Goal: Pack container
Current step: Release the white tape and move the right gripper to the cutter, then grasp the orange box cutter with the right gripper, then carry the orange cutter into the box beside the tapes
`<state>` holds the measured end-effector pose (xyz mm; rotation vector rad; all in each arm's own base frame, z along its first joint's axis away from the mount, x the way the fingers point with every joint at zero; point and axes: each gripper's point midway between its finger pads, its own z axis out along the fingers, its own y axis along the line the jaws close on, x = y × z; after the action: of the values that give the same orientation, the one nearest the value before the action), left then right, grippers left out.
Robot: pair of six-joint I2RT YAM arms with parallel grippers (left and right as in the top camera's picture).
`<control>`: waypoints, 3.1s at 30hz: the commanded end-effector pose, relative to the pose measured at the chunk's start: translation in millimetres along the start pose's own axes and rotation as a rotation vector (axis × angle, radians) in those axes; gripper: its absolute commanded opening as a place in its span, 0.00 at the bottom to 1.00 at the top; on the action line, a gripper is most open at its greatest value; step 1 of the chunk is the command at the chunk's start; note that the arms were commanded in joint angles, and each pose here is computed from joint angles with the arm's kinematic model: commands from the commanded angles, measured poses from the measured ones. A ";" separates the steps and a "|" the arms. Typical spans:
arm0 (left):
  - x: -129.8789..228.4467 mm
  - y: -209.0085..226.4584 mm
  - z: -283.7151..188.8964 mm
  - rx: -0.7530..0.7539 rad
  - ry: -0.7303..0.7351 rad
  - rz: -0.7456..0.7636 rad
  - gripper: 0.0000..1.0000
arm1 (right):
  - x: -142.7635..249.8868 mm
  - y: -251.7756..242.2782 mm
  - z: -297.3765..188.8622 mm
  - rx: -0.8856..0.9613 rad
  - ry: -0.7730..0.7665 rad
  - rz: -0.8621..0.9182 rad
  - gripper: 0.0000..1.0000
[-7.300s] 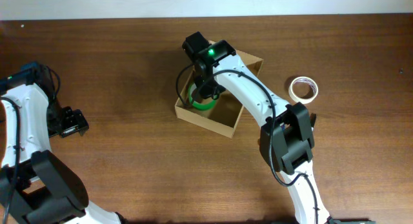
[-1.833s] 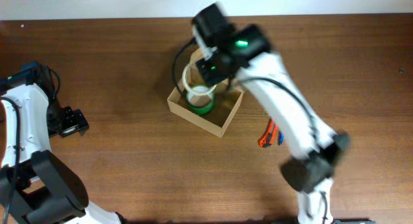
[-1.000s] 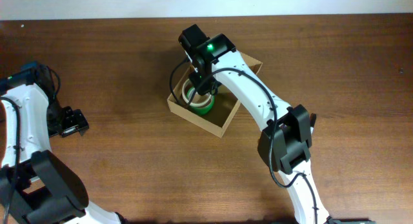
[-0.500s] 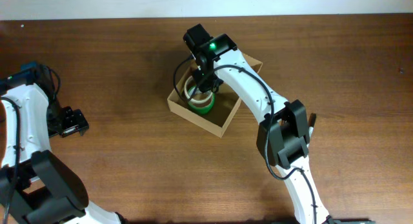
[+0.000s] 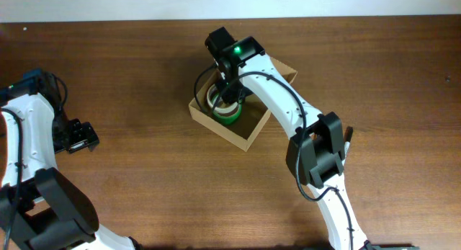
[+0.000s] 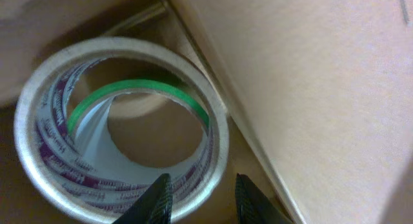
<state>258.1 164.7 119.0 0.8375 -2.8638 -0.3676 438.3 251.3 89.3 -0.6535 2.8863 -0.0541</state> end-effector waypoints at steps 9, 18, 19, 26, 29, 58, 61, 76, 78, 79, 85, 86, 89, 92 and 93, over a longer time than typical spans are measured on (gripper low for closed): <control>1.6 0.7 -0.7 0.004 -0.002 0.008 1.00 | 26.2 -111.6 -308.0 0.194 -0.604 0.201 0.42; 1.6 0.6 -0.8 0.004 -0.002 0.008 1.00 | 179.2 -216.8 -307.5 0.249 -0.513 0.661 0.42; 1.6 0.7 -0.7 0.004 -0.002 0.008 1.00 | 189.8 -213.6 -289.8 0.221 -0.462 0.690 0.43; 1.6 0.6 -0.8 0.004 -0.002 0.008 1.00 | 197.6 -155.5 -124.9 -0.034 -0.171 0.890 0.57; 1.5 0.6 -0.8 0.004 -0.002 0.008 1.00 | 193.7 -138.8 -75.3 -0.076 -0.076 0.949 0.59; 1.6 0.7 -0.9 0.004 -0.002 0.008 1.00 | 209.2 -110.9 87.7 -0.070 0.285 0.914 0.57; 1.6 0.6 -0.8 0.004 -0.002 0.008 1.00 | 210.3 -109.8 92.9 -0.074 0.290 0.910 0.36; 1.6 0.6 -0.8 0.004 -0.002 0.008 1.00 | 138.4 -136.8 -14.9 -0.111 -0.034 0.751 0.04; 1.6 0.6 -0.8 0.004 -0.002 0.008 1.00 | 116.5 -152.6 -86.1 -0.073 -0.197 0.701 0.04; 1.6 0.6 -0.8 0.004 -0.002 0.008 1.00 | 108.5 -155.9 -115.1 -0.073 -0.264 0.671 0.04; 1.6 0.6 -0.8 0.004 -0.002 0.008 1.00 | 71.5 -148.2 -260.4 -0.078 -0.606 0.429 0.04; 1.6 0.6 -0.8 0.004 -0.002 0.008 1.00 | 65.8 -142.1 -278.0 -0.078 -0.650 0.387 0.04; 1.6 0.6 -0.8 0.004 -0.002 0.008 1.00 | 50.6 -115.5 -302.7 -0.089 -0.725 0.251 0.04; 1.6 0.7 -0.7 0.004 -0.002 0.008 1.00 | 39.7 -83.4 -292.0 -0.103 -0.704 0.106 0.04; 1.6 0.7 -0.7 0.004 -0.002 0.008 1.00 | 36.3 -69.3 -281.6 -0.107 -0.675 0.040 0.04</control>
<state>258.0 164.7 118.9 0.8373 -2.8635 -0.3675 373.4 134.5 408.5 -0.2423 2.1845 0.3290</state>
